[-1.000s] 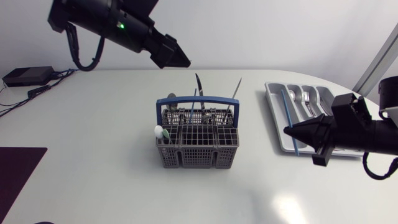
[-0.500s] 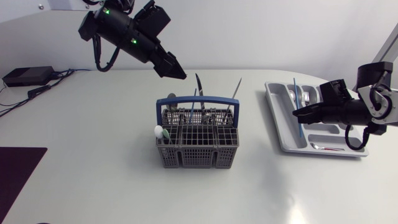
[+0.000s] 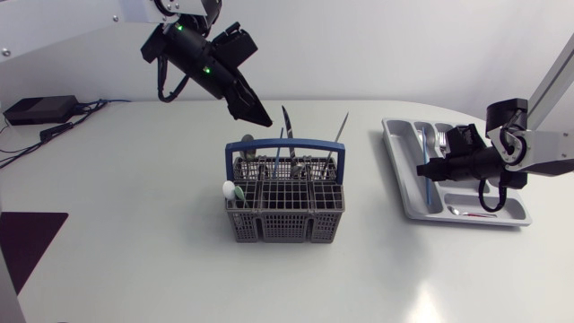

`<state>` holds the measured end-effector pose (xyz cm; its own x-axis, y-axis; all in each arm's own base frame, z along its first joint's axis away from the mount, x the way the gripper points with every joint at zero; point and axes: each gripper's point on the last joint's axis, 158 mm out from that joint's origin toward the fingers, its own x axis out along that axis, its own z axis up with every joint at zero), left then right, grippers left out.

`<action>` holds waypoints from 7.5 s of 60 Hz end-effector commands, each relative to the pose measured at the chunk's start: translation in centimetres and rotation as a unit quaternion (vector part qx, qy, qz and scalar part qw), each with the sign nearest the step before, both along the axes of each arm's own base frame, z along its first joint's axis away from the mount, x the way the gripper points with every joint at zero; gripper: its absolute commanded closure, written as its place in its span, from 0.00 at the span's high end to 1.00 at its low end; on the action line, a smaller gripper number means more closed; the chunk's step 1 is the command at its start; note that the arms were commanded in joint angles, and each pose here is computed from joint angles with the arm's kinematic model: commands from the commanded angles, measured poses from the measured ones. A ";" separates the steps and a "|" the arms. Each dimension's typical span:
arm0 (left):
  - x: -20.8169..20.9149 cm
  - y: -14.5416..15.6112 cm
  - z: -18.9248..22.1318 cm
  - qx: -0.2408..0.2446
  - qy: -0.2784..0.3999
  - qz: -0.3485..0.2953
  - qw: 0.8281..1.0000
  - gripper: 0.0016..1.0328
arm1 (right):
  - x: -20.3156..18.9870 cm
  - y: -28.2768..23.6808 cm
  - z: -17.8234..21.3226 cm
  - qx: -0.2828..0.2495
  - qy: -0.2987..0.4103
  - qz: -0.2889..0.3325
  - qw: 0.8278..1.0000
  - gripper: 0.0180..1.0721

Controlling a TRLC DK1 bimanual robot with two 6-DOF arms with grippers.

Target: Unload the cutlery basket into the drawer organizer.

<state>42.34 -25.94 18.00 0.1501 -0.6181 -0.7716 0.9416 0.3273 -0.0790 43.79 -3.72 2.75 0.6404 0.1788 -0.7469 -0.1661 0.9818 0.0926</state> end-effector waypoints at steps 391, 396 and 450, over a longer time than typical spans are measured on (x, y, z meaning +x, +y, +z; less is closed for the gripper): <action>-8.9 2.3 12.5 -0.112 -0.175 0.110 0.972 0.92 | -9.1 7.2 10.5 0.039 -0.115 0.147 0.982 0.05; -8.4 3.7 10.9 -0.092 -0.171 0.126 0.973 0.92 | -7.5 5.5 9.0 0.041 -0.086 0.111 0.989 0.05; -12.6 9.4 -1.4 0.022 -0.017 0.224 0.974 0.92 | -1.0 2.6 -3.0 -0.001 0.122 -0.029 0.992 0.43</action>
